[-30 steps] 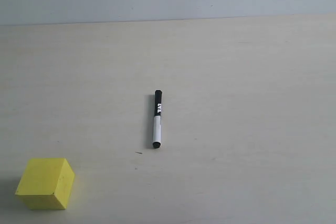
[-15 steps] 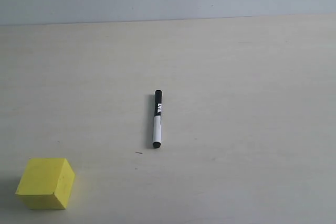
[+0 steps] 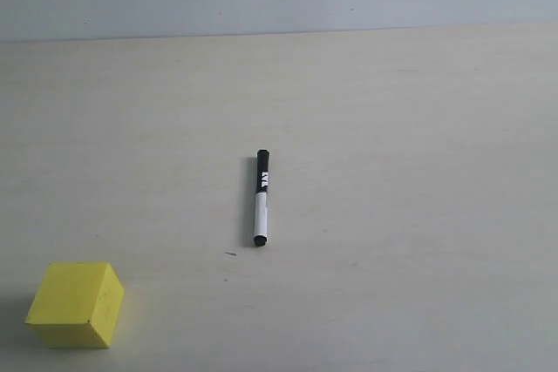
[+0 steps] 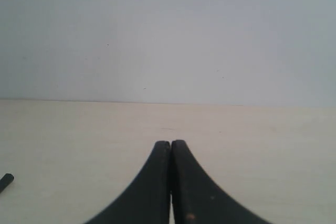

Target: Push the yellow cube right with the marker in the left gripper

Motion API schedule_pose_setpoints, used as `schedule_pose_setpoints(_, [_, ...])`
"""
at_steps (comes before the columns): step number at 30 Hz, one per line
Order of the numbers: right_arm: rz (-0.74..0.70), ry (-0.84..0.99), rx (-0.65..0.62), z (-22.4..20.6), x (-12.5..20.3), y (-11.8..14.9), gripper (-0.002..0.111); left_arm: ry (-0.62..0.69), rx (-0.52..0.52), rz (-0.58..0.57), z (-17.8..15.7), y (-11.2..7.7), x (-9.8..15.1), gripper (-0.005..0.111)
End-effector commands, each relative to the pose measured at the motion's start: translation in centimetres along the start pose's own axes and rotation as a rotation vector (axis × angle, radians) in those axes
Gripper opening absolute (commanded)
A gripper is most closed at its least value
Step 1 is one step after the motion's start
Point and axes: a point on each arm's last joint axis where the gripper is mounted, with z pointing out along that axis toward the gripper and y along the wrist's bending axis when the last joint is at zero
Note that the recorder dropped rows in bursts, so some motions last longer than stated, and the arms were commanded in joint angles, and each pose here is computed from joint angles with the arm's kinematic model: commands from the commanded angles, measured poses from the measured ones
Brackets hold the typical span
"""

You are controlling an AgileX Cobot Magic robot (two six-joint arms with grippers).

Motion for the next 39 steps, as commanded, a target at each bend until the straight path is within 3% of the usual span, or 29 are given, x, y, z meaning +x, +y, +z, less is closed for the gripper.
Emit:
schedule_pose_setpoints(1, [-0.005,-0.005,-0.001,0.0,0.1,0.0,0.000,0.018,0.165,0.035,2.3,-6.7,-0.5,0.000])
schedule_pose_setpoints(4, [-0.005,-0.005,-0.001,0.0,0.1,0.0,0.000,-0.018,0.232,0.125,4.0,-11.5,-0.7,0.000])
schedule_pose_setpoints(9, [-0.005,-0.005,-0.001,0.0,0.1,0.0,0.000,0.090,0.236,0.213,7.3,-17.9,-0.8,0.000])
schedule_pose_setpoints(16, [-0.005,-0.005,-0.001,0.0,0.1,0.0,0.000,0.181,0.211,0.209,12.0,-23.4,-0.6,0.000])
schedule_pose_setpoints(19, [-0.005,-0.005,-0.001,0.0,0.1,0.0,0.000,0.222,0.191,0.232,12.9,-24.7,-0.6,0.008])
schedule_pose_setpoints(25, [-0.005,-0.005,-0.001,0.0,0.1,0.0,0.000,0.266,0.173,0.260,14.8,-26.4,0.5,0.053])
schedule_pose_setpoints(27, [-0.005,-0.005,-0.001,0.0,0.1,0.0,0.000,0.282,0.162,0.209,15.3,-26.5,0.7,0.061])
schedule_pose_setpoints(31, [-0.005,-0.005,-0.001,0.0,0.1,0.0,0.000,0.320,0.129,0.121,16.5,-26.6,1.2,0.059])
schedule_pose_setpoints(39, [0.018,-0.005,-0.004,0.0,0.1,0.0,0.000,0.392,0.109,0.124,18.7,-27.5,2.9,0.059])
